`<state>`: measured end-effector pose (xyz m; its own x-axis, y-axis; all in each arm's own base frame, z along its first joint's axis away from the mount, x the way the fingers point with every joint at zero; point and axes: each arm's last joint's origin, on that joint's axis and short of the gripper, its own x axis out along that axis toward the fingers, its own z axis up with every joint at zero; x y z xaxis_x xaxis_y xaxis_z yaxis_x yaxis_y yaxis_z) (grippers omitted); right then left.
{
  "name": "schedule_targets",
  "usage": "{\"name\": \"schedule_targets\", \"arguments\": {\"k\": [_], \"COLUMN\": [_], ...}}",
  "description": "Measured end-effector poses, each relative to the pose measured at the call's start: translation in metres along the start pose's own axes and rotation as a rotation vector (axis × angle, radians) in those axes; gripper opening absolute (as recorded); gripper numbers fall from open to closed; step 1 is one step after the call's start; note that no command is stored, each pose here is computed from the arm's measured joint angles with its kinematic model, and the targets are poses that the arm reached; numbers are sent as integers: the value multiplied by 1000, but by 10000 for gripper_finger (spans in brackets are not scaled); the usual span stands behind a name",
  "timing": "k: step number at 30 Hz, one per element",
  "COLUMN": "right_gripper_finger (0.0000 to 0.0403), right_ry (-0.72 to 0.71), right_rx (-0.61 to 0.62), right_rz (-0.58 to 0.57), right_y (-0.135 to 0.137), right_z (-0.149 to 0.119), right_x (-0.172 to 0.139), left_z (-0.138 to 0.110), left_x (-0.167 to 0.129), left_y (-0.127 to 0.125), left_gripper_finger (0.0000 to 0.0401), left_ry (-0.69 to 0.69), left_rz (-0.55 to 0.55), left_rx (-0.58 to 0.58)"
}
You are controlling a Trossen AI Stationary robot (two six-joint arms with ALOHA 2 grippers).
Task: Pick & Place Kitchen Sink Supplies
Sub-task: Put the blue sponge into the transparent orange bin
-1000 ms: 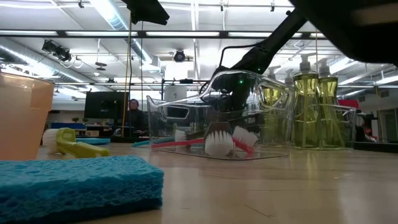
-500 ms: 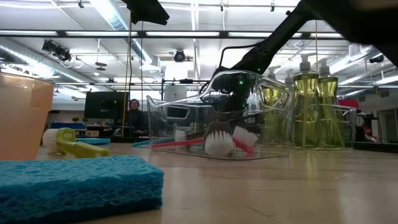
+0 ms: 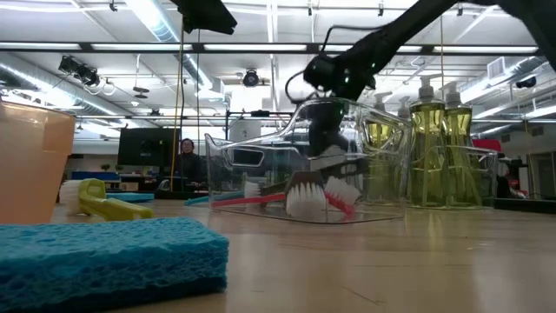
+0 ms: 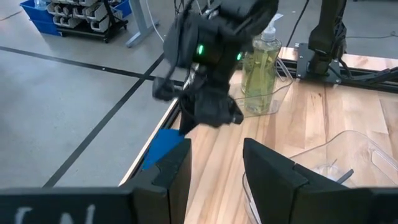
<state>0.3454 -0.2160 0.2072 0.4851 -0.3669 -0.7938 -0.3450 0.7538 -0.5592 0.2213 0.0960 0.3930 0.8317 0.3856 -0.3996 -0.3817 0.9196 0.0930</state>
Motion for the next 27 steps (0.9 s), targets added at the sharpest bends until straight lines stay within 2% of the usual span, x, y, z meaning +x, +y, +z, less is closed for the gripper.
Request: {"name": "schedule_targets", "arguments": {"k": [8, 12, 15, 21, 27], "right_gripper_finger": [0, 0, 0, 0, 0], "right_ry": [-157, -213, -207, -134, -65], "right_rx": [238, 295, 254, 63, -94], "right_rz": [-57, -126, -210, -391, -531], "right_y": [-15, -20, -19, -13, -3], "right_z": [8, 14, 21, 42, 68], "right_x": [-65, -99, -122, -151, -163], "left_z": [6, 11, 17, 23, 23], "left_x": [0, 0, -1, -3, -3], "left_y": [1, 1, 1, 1, 1], "left_gripper_finger": [151, 151, 151, 151, 151], "left_ry": [-61, -118, -177, -240, -239], "left_rz": [5, 5, -11, -9, -21], "left_rx": [-1, -2, -2, -10, -112]}}
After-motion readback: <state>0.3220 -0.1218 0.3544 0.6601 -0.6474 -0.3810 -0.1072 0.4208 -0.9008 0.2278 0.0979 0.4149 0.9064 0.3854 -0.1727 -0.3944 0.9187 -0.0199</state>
